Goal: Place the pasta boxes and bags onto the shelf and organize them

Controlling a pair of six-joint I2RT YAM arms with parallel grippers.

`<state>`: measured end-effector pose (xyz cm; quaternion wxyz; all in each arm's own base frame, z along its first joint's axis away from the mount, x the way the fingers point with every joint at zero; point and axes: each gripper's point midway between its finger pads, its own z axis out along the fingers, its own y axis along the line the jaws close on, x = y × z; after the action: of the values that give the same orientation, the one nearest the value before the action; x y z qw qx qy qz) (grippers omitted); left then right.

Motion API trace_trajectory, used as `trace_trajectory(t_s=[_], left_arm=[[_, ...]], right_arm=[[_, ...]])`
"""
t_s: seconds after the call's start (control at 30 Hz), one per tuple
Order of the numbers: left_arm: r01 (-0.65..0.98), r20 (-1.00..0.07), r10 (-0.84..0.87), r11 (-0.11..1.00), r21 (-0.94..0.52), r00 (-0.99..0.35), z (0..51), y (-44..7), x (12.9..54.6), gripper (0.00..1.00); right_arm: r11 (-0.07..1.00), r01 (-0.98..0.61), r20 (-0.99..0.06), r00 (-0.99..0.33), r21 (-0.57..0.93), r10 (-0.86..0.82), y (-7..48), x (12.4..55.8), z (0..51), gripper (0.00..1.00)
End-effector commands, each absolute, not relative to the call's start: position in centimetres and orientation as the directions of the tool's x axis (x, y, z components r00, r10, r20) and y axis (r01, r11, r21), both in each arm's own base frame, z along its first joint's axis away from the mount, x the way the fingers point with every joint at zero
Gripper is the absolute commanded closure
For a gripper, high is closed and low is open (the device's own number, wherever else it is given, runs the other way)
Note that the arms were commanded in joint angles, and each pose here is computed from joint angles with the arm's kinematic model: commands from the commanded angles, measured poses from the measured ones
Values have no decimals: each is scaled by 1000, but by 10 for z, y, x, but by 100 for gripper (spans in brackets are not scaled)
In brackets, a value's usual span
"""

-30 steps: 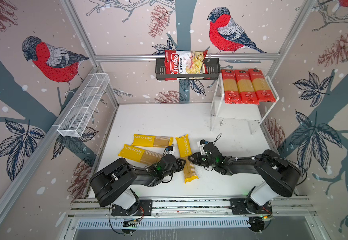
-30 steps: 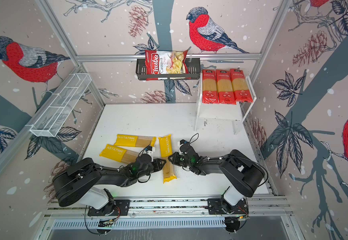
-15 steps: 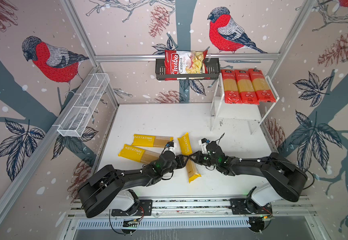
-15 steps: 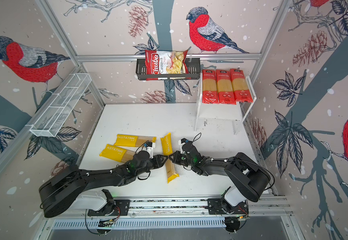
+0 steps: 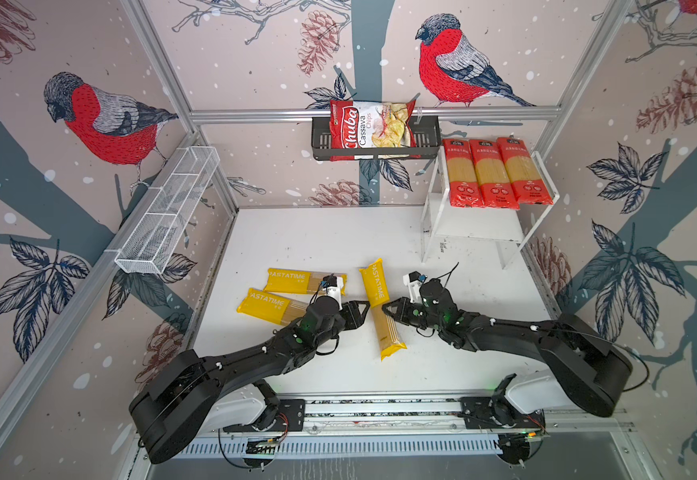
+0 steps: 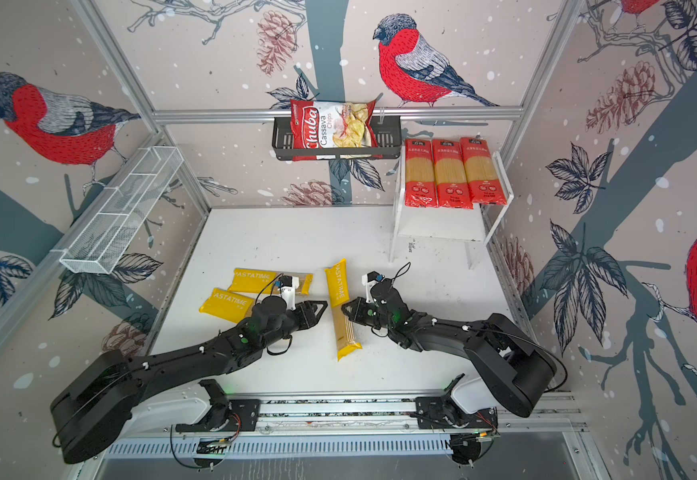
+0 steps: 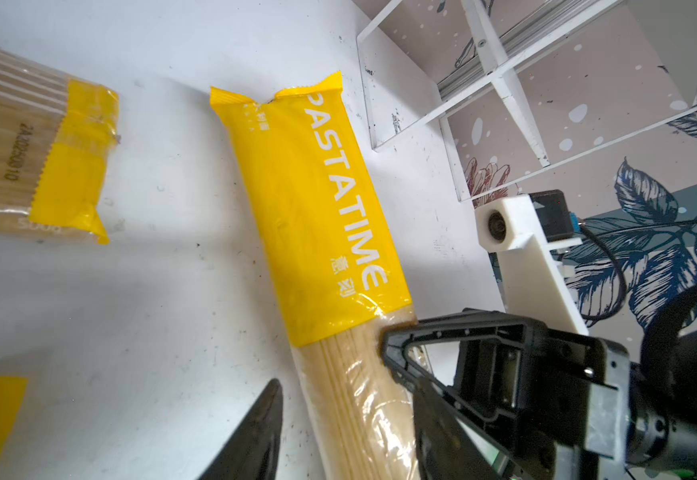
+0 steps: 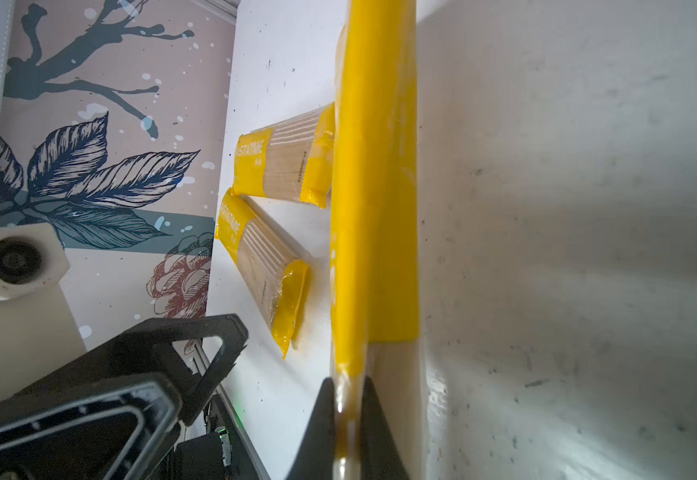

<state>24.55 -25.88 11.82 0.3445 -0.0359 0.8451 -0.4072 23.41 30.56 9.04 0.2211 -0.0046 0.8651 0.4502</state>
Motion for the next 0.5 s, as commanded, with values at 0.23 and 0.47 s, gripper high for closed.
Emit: trace_trajectory(t_s=[0.23, 0.47], left_arm=[[234, -511, -290, 639, -733, -809, 96, -278, 236, 49], [281, -532, -325, 578, -766, -782, 126, -274, 240, 43]], right_arm=[[537, -233, -401, -889, 811, 220, 307, 230, 102, 91], [498, -303, -470, -846, 813, 252, 308, 237, 140, 93]])
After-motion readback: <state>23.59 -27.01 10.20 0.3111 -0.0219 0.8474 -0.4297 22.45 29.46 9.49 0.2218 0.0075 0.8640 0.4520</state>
